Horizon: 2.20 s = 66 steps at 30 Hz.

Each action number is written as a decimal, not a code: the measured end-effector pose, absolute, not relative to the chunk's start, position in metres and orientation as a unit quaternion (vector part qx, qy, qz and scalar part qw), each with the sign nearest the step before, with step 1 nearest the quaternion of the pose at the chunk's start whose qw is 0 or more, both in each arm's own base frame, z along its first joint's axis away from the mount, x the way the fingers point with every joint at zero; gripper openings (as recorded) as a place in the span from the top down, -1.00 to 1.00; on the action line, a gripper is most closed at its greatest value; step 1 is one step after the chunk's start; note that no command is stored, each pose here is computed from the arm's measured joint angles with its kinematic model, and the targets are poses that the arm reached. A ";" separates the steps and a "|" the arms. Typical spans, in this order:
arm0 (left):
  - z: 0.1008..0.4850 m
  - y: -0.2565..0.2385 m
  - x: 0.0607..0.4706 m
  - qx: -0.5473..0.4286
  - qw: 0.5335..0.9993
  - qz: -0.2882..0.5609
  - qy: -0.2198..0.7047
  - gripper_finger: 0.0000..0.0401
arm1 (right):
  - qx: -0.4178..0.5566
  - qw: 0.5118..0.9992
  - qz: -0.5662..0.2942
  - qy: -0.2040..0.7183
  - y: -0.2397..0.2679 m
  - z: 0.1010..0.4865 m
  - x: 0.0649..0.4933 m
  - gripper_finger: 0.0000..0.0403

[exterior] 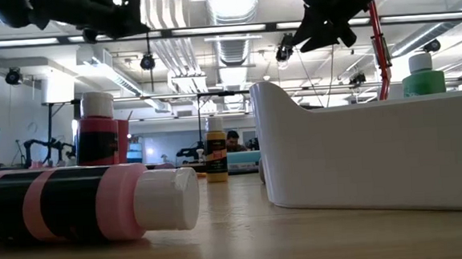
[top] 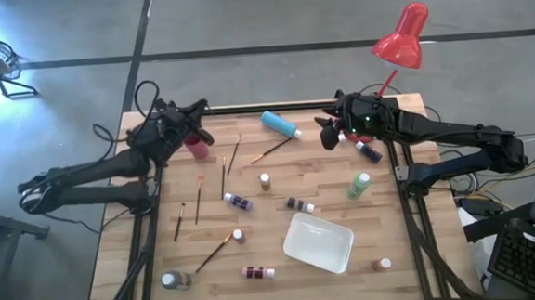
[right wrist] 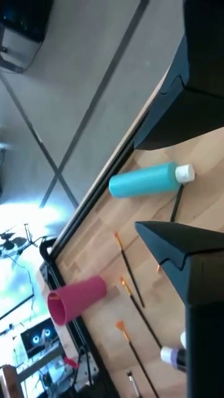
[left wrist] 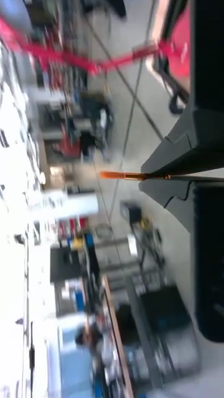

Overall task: Pick & Place Paint Supplies
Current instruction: Put the orange paintbrush into the pink cup

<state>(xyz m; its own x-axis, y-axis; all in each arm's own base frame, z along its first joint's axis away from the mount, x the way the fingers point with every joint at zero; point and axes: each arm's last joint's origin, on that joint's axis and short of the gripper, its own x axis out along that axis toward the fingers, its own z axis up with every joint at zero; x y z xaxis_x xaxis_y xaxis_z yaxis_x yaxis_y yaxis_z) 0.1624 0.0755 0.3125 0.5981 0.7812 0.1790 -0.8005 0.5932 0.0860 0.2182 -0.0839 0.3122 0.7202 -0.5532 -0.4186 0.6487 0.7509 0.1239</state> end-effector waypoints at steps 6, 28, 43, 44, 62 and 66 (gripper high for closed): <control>0.303 0.083 0.159 0.085 0.874 0.476 -0.041 0.98 | 0.133 0.918 -0.331 0.176 -0.086 0.313 0.218 0.08; 0.294 0.068 0.133 0.010 0.826 0.563 0.011 0.98 | 0.138 0.914 -0.333 0.186 -0.086 0.311 0.217 0.02; 0.247 0.056 0.147 -0.017 0.813 0.579 0.052 0.98 | 0.132 0.908 -0.353 0.183 -0.087 0.311 0.216 0.11; 0.240 0.056 0.146 -0.020 0.813 0.580 0.051 0.98 | 0.132 0.908 -0.353 0.183 -0.087 0.311 0.216 0.11; 0.192 0.059 0.137 -0.037 0.798 0.600 0.036 0.98 | 0.132 0.908 -0.353 0.183 -0.087 0.311 0.216 0.01; 0.186 0.059 0.136 -0.042 0.796 0.603 0.041 0.98 | 0.132 0.908 -0.352 0.183 -0.087 0.311 0.216 0.05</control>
<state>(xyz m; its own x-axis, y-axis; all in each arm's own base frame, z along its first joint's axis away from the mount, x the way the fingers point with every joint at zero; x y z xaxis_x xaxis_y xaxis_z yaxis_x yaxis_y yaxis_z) 0.1363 0.0593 0.1859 0.2705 0.9556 -0.1166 -0.9626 0.2704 -0.0177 0.2161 -0.0868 0.3110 0.6847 -0.5919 -0.4253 0.6887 0.7164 0.1118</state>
